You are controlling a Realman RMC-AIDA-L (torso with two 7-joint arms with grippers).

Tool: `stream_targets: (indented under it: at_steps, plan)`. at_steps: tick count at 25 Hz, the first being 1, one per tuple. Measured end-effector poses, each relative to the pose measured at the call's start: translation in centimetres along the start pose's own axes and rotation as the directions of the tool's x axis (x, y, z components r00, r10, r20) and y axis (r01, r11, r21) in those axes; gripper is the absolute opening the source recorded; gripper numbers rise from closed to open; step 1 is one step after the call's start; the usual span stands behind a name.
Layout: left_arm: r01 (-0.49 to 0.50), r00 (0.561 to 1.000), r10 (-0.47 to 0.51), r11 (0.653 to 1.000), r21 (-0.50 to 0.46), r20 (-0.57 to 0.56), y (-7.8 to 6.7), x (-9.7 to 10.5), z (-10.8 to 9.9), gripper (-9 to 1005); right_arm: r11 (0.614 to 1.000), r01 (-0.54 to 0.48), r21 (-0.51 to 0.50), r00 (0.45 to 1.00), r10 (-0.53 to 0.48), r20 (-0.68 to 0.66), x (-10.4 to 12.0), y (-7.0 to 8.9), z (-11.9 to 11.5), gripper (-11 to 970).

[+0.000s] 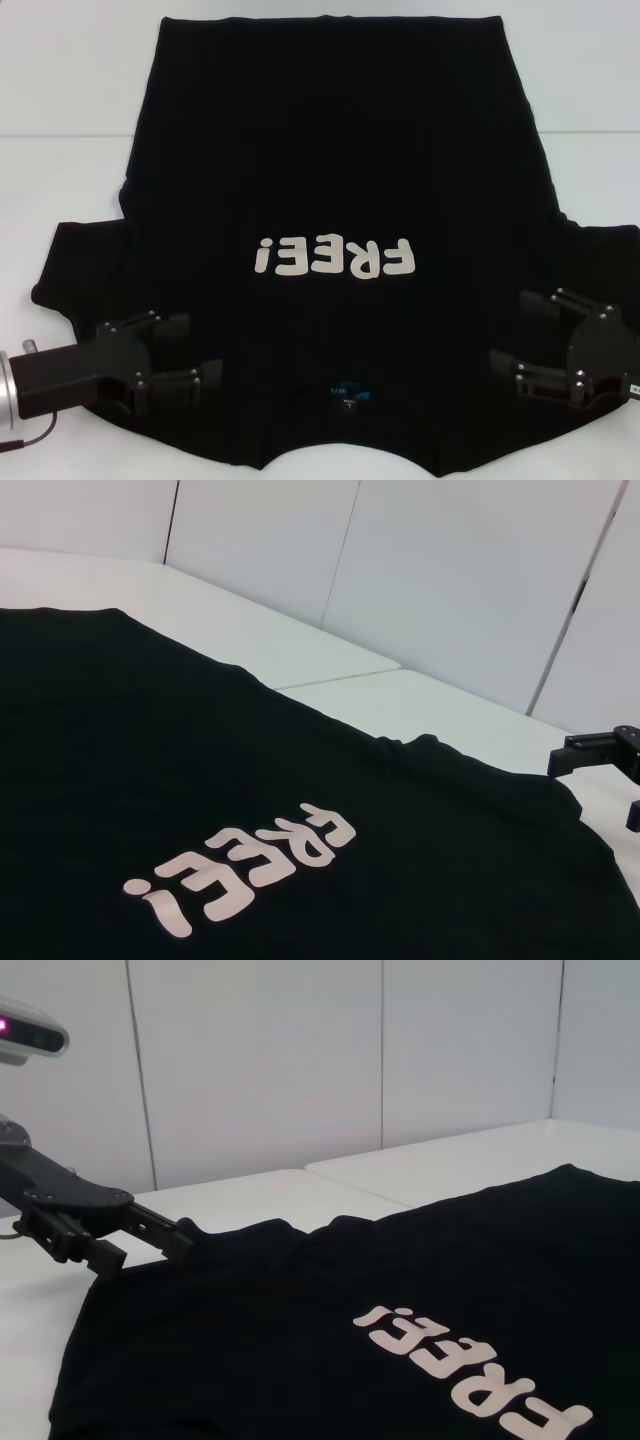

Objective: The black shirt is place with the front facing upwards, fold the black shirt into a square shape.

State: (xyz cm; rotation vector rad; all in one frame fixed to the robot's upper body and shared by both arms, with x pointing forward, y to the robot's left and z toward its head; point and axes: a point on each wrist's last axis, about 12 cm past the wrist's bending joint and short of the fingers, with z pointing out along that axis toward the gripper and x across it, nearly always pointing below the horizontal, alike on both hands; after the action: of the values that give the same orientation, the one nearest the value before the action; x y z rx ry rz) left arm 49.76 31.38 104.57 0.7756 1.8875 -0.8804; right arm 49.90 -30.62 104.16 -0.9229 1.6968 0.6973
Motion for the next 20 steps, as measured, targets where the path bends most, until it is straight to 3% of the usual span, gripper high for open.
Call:
stream_targets:
  at_steps: [12, 16, 18, 20]
  plan:
    - [0.02, 1.0, -0.02, 1.0, -0.003, 0.02, -0.1, 0.0, -0.1, 881, 1.0, 0.006, 0.004, 1.0, -0.006, 0.002, 0.1, 0.1, -0.1, 915]
    - [0.294, 0.949, -0.281, 0.953, -0.078, 0.143, 1.5, -1.0, -2.0, 880, 1.0, -0.004, 0.009, 1.0, 0.004, 0.006, 0.1, 0.0, -0.2, 914]
    - [0.408, 0.905, -0.391, 0.91, -0.077, 0.168, 2.4, -1.9, -3.5, 879, 1.0, -0.009, 0.008, 1.0, 0.009, 0.008, 0.0, 0.0, -0.2, 914]
    - [0.541, 0.834, -0.523, 0.838, -0.072, 0.176, 3.5, -2.7, -5.1, 878, 1.0, -0.014, 0.008, 1.0, 0.014, 0.009, 0.0, 0.0, -0.2, 914]
